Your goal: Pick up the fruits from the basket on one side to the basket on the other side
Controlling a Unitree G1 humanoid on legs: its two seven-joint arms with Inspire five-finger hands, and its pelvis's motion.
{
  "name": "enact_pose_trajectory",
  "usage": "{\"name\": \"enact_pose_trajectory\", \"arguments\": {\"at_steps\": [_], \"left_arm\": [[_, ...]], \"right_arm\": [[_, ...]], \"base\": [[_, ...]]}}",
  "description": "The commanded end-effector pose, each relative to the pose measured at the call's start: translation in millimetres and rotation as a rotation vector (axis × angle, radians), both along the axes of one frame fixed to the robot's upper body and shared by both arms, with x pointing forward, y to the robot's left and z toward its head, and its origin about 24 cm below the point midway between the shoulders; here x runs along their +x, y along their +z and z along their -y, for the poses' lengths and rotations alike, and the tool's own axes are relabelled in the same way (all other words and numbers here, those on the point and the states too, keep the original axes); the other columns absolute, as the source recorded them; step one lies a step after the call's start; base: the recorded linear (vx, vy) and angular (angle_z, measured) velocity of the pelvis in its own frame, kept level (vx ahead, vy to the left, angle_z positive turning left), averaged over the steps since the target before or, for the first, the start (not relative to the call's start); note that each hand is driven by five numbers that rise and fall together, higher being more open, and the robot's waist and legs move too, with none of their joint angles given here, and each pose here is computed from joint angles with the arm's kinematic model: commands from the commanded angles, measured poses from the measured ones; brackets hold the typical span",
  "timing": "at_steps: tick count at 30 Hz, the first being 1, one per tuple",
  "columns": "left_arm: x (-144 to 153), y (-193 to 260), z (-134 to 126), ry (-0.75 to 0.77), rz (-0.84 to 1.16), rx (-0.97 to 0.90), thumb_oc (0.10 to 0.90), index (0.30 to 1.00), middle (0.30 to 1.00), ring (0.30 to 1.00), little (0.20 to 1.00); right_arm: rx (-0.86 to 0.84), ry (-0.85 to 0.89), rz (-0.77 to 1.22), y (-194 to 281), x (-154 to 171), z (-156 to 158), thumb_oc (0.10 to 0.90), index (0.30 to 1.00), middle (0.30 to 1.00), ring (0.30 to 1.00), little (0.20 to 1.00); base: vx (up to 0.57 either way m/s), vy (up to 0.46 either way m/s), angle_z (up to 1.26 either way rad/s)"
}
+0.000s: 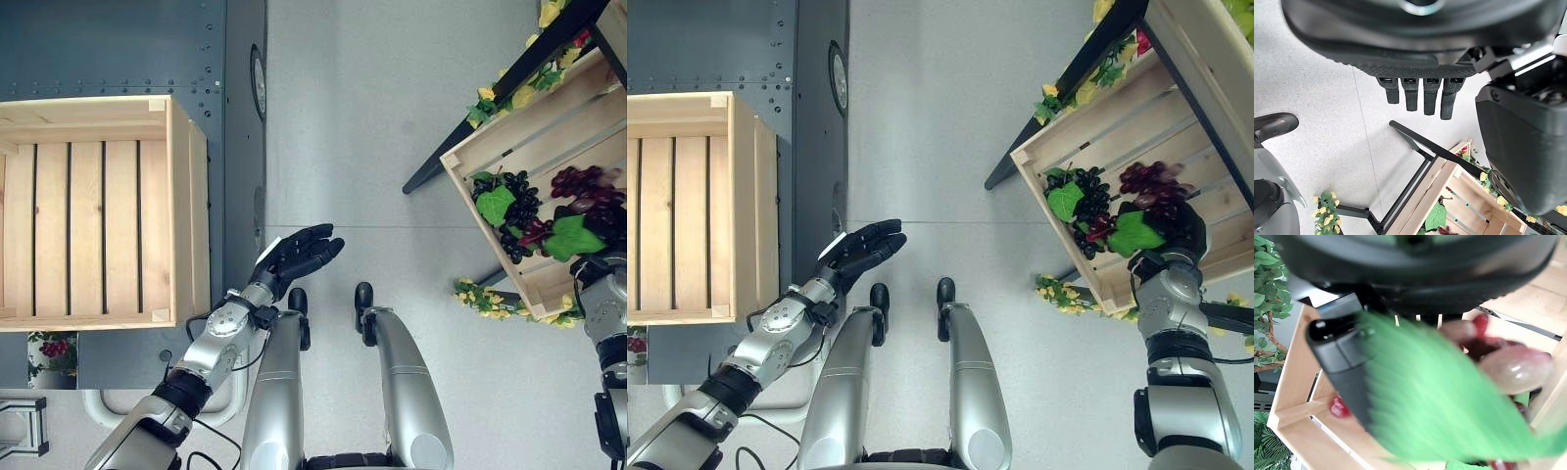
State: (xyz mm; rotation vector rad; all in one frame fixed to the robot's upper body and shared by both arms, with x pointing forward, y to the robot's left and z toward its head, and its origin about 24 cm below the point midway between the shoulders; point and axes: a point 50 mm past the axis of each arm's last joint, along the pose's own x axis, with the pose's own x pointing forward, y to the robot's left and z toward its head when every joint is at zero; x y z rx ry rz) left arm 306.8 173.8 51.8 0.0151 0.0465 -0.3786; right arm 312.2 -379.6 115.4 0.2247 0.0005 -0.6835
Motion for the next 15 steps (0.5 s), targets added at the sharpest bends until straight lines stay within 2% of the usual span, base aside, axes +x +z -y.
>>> {"name": "enact_pose_trajectory", "arguments": {"at_steps": [1, 10, 15], "left_arm": [[-8.3, 28.1, 25.0, -0.127, 0.158, -0.091, 0.800, 0.900, 0.900, 0.900, 0.900], [-10.2, 25.7, 25.8, -0.136, 0.150, -0.104, 0.800, 0.900, 0.900, 0.900, 0.900], [-10.6, 22.3, 26.3, -0.153, 0.135, -0.107, 0.800, 0.900, 0.900, 0.900, 0.900]], "right_arm": [[-0.170, -0.256, 0.127, 69.6, -32.3, 56.8, 0.800, 0.900, 0.900, 0.900, 0.900], [-0.195, -0.269, 0.067, 68.8, -33.5, 59.3, 0.800, 0.900, 0.900, 0.900, 0.900], [-0.202, -0.217, 0.069, 64.5, -31.6, 55.4, 0.800, 0.900, 0.900, 0.900, 0.900]], "base": [[0.00, 0.000, 0.00], [0.00, 0.000, 0.00], [0.00, 0.016, -0.01]]}}
